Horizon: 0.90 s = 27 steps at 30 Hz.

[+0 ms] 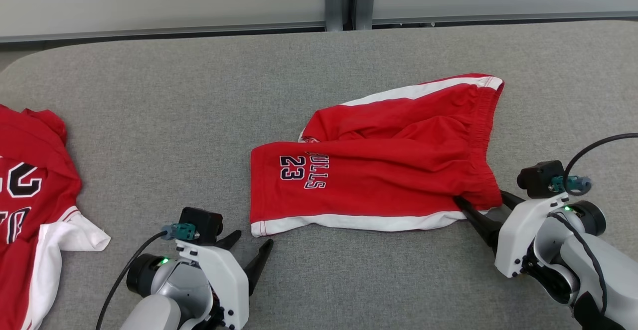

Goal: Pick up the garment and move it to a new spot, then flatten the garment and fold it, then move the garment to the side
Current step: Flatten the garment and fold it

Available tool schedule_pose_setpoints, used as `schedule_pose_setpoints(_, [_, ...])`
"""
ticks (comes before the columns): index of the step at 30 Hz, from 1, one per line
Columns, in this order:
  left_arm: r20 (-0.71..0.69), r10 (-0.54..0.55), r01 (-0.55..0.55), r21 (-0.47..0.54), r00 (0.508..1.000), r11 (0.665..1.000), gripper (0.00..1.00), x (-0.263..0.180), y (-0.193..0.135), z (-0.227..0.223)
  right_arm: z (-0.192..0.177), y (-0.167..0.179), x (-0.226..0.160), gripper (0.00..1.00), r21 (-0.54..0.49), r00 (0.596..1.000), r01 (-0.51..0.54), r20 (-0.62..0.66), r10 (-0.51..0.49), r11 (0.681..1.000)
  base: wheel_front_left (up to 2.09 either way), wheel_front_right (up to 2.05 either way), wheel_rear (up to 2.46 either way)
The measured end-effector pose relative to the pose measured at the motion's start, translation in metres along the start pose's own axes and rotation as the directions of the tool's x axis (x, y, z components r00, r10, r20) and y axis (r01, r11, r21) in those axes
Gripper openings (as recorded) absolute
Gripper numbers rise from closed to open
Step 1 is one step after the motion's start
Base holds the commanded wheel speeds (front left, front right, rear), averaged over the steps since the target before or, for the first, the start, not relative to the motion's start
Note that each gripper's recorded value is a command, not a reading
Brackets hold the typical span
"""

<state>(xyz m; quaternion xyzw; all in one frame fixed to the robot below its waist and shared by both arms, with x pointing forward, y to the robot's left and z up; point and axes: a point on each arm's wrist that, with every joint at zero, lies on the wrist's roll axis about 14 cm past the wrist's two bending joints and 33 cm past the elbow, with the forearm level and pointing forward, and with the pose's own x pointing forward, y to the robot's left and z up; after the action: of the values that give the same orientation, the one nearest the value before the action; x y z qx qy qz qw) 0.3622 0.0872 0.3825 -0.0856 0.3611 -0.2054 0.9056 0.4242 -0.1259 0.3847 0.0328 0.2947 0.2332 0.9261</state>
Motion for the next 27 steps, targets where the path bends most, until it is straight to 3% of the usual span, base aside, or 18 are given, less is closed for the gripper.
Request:
schedule_pose_setpoints(7, [0.010,-0.029,0.029,0.015,1.000,0.999,1.00,0.015,-0.004,0.010,0.000,-0.002,0.010,1.00,0.010,1.000,-0.009,-0.001,0.009,1.000,0.00,0.00,0.00])
schedule_pose_setpoints(8, [0.014,-0.033,0.033,0.018,0.999,0.999,0.76,0.018,-0.005,0.012,0.000,-0.001,0.011,0.91,0.016,1.000,-0.013,-0.001,0.013,1.000,0.00,0.00,0.00])
schedule_pose_setpoints(9, [0.020,-0.038,0.038,0.019,0.999,0.999,0.06,0.019,-0.006,0.014,0.000,0.000,0.011,0.61,0.017,1.000,-0.016,0.000,0.016,1.000,0.00,0.00,0.00])
schedule_pose_setpoints(10, [0.032,-0.043,0.042,0.016,0.999,0.999,0.00,0.019,-0.008,0.017,0.000,0.001,0.012,0.45,0.019,1.000,-0.020,0.000,0.020,1.000,0.00,0.00,0.00])
schedule_pose_setpoints(12, [0.025,-0.048,0.048,0.020,0.999,0.999,0.00,0.019,-0.009,0.015,0.001,0.003,0.011,0.00,0.021,1.000,-0.026,0.005,0.026,0.999,0.00,0.00,0.00])
schedule_pose_setpoints(27, [0.152,-0.092,0.085,0.053,0.984,0.995,0.00,-0.021,-0.031,0.032,0.018,0.023,-0.030,0.00,0.066,0.992,-0.057,0.118,0.049,0.996,0.00,0.00,0.00])
